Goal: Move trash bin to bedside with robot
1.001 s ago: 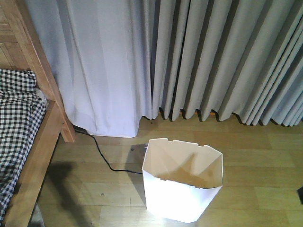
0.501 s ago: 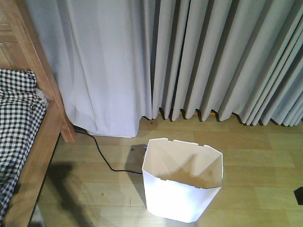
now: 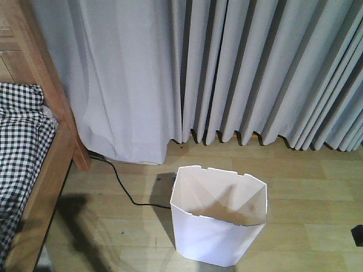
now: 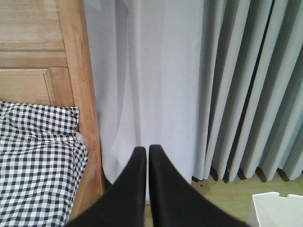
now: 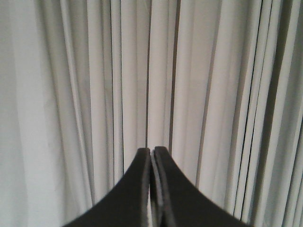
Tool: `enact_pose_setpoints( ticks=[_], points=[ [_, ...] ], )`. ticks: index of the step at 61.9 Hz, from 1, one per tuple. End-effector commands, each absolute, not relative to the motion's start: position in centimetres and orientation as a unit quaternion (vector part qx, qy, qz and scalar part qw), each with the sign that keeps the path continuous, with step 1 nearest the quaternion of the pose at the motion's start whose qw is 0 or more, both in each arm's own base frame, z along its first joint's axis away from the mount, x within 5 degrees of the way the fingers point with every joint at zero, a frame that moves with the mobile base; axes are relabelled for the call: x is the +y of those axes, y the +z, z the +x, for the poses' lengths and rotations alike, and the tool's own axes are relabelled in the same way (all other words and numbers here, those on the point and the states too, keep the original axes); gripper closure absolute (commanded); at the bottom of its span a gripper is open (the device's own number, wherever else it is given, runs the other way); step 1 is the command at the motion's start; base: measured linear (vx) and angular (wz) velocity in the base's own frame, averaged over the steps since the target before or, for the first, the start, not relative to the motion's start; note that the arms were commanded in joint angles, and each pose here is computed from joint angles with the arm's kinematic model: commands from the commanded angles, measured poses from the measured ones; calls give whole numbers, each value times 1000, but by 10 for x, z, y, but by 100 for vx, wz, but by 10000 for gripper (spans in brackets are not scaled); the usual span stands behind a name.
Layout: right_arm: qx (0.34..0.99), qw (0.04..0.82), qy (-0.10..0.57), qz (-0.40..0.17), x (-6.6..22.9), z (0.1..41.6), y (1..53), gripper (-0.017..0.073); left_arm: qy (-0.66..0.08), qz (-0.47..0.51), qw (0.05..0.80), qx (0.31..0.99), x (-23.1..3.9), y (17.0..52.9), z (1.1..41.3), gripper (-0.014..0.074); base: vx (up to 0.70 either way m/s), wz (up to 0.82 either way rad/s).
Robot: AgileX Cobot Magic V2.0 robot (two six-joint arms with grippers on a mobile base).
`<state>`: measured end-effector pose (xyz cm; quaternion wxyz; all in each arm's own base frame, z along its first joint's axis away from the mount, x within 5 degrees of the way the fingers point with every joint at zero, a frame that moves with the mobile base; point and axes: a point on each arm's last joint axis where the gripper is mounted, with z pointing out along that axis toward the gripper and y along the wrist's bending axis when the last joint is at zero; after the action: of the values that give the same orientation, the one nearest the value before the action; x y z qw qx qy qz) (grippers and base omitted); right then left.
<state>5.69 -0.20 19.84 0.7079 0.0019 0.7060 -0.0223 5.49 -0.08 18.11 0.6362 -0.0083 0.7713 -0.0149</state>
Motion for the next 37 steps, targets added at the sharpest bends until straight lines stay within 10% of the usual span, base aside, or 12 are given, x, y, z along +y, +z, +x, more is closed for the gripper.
enact_pose_setpoints(
  ticks=[1, 37],
  points=[
    [675, 737, -26, 2, -2, 56, 204, 568, -20, -9, 661, 750, -1, 182, 56, 599, 0, 0],
    [676, 737, -20, 7, -2, 56, 204, 568, -20, -9, 661, 750, -1, 182, 56, 599, 0, 0]
  ],
)
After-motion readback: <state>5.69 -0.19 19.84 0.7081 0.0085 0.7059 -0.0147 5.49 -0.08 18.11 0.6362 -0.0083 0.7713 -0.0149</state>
